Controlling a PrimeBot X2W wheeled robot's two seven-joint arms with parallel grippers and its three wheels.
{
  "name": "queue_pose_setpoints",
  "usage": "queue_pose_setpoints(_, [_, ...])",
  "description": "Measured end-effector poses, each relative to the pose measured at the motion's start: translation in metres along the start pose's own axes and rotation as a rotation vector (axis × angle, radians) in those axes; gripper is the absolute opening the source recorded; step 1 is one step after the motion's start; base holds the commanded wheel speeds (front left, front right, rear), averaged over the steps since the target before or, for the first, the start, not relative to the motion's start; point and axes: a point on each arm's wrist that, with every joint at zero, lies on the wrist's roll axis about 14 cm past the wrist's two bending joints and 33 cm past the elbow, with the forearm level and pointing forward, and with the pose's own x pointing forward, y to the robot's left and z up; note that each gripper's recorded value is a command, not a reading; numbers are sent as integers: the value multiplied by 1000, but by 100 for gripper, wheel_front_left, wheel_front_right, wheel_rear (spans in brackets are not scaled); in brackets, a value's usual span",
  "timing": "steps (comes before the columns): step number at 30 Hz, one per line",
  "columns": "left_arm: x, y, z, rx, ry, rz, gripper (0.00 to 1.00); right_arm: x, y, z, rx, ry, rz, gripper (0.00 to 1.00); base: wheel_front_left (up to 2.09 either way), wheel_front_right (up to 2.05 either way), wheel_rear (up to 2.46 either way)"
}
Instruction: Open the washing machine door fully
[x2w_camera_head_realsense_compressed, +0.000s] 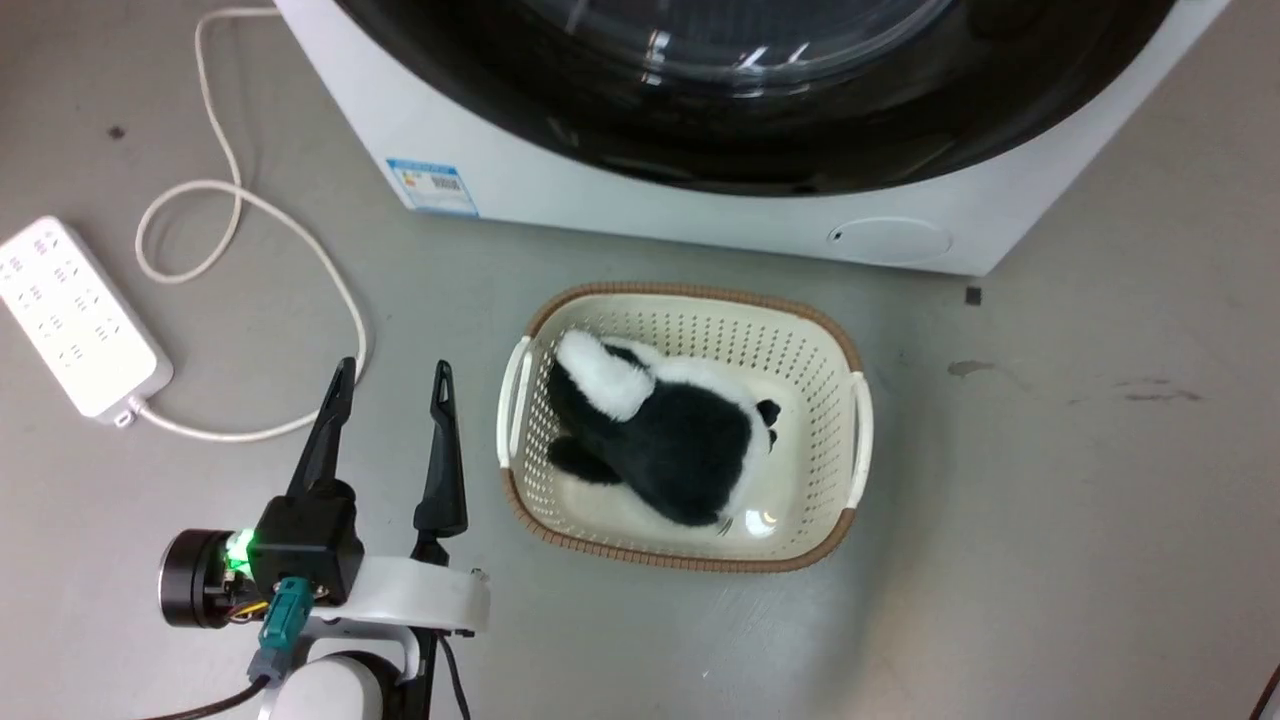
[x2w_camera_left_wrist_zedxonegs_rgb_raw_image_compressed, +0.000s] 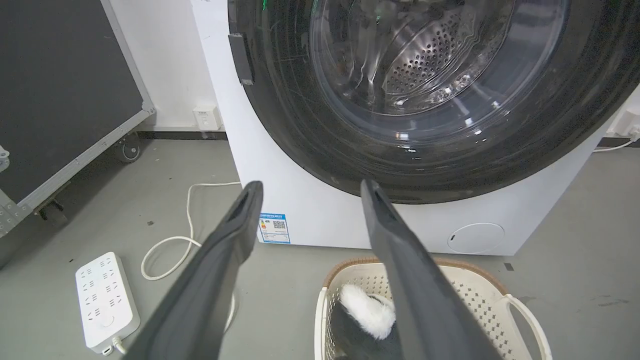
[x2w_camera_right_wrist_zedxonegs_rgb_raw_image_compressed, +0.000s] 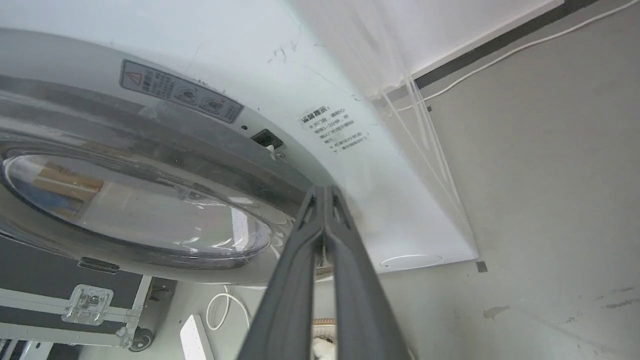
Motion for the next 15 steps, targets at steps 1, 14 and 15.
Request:
queue_pose_setpoints(1, [0, 1, -1, 1, -1, 2, 100, 5, -1, -1, 17, 16, -3, 0, 0, 0, 0])
queue_pose_setpoints(14, [9, 8, -13, 9, 7, 34, 100, 55, 16, -3, 202, 186, 48, 0, 0, 0, 0])
queue_pose_setpoints(15, [10, 7, -13, 9, 6, 33, 100, 58, 18, -2, 218, 192, 53, 0, 0, 0, 0])
